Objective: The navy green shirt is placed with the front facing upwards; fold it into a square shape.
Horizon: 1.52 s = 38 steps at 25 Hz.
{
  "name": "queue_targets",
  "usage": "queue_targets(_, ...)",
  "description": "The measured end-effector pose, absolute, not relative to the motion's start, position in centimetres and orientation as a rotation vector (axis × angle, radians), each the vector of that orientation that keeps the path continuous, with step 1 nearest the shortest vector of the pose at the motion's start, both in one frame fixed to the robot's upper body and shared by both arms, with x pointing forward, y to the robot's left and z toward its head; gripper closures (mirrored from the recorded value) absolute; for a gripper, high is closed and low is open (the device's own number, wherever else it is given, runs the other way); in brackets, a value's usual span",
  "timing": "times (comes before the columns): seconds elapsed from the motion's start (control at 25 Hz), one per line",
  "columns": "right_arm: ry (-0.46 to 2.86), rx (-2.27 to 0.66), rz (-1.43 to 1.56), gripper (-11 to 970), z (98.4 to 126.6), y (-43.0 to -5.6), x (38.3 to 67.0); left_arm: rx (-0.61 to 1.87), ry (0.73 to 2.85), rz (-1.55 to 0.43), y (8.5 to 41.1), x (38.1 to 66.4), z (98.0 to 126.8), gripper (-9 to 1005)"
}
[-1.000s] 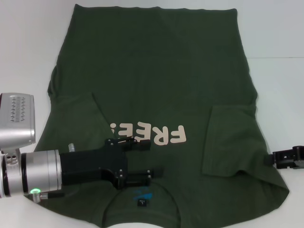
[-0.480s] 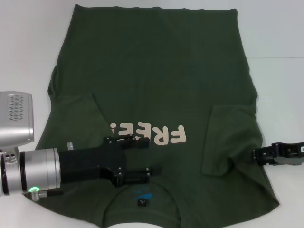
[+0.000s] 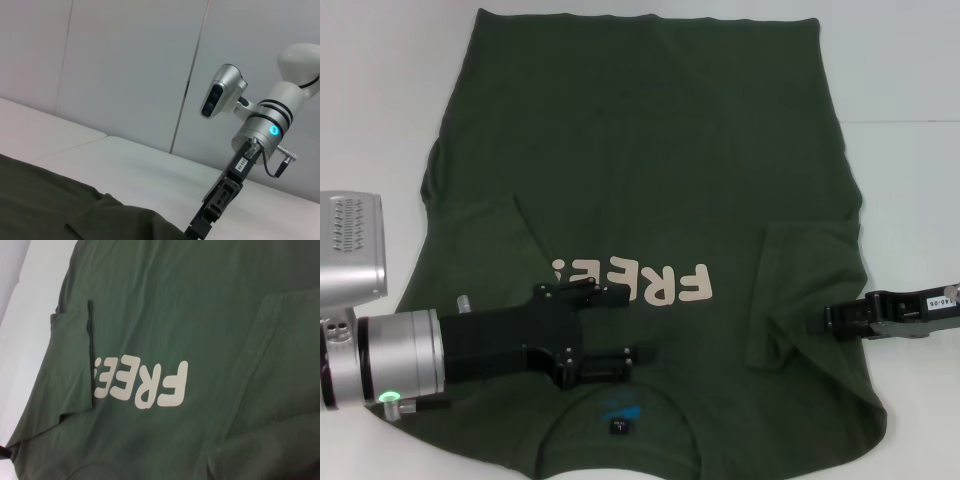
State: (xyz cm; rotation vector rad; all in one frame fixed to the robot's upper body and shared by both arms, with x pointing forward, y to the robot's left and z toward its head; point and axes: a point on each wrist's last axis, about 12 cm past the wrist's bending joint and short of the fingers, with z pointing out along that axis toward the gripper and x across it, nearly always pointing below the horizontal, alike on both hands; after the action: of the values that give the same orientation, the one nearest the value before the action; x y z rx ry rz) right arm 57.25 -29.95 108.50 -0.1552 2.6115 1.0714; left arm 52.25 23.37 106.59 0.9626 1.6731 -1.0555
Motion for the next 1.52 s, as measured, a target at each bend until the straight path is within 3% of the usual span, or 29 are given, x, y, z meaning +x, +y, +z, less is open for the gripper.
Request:
queue_targets(0.88, 2.597, -0.04, 1.007, 349, 108.8, -32.4, 57.3, 0.958, 1.677, -1.055, 23.5, 52.0, 106.4, 195)
queue_targets(1.52, 2.434, -0.161, 1.095, 348, 110.4, -30.9, 58.6, 0.907, 1.672, -1.042, 24.2, 52.0, 106.6, 195)
